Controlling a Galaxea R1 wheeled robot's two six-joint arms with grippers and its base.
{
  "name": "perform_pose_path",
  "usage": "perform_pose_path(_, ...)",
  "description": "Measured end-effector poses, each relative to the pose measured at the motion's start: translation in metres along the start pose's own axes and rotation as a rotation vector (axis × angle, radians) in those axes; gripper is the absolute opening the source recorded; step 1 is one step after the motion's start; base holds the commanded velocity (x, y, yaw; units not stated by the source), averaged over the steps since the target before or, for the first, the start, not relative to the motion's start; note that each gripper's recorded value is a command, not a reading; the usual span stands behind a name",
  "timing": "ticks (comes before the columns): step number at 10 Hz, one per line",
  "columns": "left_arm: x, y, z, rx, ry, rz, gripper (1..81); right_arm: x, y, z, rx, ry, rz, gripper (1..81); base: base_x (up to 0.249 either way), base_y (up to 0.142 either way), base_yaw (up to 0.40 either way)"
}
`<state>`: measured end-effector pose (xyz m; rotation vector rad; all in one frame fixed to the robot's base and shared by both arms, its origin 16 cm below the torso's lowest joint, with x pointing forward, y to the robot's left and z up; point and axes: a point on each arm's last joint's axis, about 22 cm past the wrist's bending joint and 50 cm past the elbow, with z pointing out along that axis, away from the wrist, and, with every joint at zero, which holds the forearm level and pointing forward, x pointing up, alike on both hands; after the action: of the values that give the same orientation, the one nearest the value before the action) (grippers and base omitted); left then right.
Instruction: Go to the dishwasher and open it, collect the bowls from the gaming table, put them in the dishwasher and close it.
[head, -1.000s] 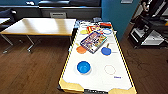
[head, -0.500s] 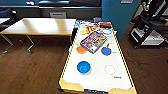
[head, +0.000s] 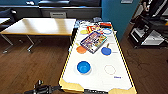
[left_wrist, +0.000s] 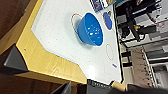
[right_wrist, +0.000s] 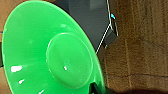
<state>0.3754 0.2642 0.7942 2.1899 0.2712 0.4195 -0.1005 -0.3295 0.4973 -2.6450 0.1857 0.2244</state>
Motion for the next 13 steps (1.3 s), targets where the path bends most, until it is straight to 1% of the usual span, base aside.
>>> perform_pose_path(1,0.010,-0.002,0.005,0.005,-0.012,-0.006,81.1,0.000,-0.001,0.001,0.001,-0.001,-0.001,1.0,0.000,0.000,0.000)
perform_pose_path(2,0.027,-0.006,0.013,0.016,-0.031,-0.006,81.1,0.001,0.003,-0.001,-0.007,-0.002,-0.003,1.0,0.000,0.000,0.000)
perform_pose_path(4,0.087,-0.026,0.016,0.068,0.023,0.012,81.1,0.003,0.002,0.000,-0.006,0.000,-0.004,1.0,0.000,0.000,0.000)
perform_pose_path(5,0.100,-0.034,0.022,0.082,0.028,0.008,81.1,0.004,0.002,0.000,-0.006,0.001,-0.004,1.0,0.000,0.000,0.000)
perform_pose_path(6,0.097,-0.039,0.035,0.085,0.004,-0.011,81.1,0.003,0.002,0.000,-0.005,-0.001,-0.004,1.0,0.000,0.000,0.000)
perform_pose_path(7,0.099,-0.044,0.045,0.089,-0.004,-0.044,81.1,0.003,0.001,0.001,-0.003,0.000,-0.003,1.0,0.000,0.000,0.000)
perform_pose_path(8,0.105,-0.054,0.047,0.107,0.007,-0.089,81.1,0.004,-0.002,0.003,0.000,0.000,-0.004,1.0,0.000,0.000,0.000)
perform_pose_path(9,0.112,-0.066,0.045,0.130,0.020,-0.155,81.1,0.006,-0.005,0.005,0.006,0.004,-0.004,1.0,0.000,0.000,0.000)
perform_pose_path(10,0.117,-0.073,0.045,0.141,0.034,-0.205,81.1,0.008,-0.007,0.006,0.009,0.005,-0.005,1.0,0.000,0.000,0.000)
perform_pose_path(11,0.117,-0.071,0.054,0.136,0.029,-0.209,81.1,0.009,-0.006,0.006,0.005,0.004,-0.006,1.0,0.000,0.000,0.000)
perform_pose_path(12,0.115,-0.065,0.067,0.123,0.016,-0.208,81.1,0.008,-0.006,0.006,0.006,0.001,-0.005,1.0,0.000,0.000,0.000)
perform_pose_path(13,0.113,-0.063,0.077,0.117,0.008,-0.208,81.1,0.007,-0.007,0.006,0.005,-0.001,-0.005,1.0,0.000,0.000,0.000)
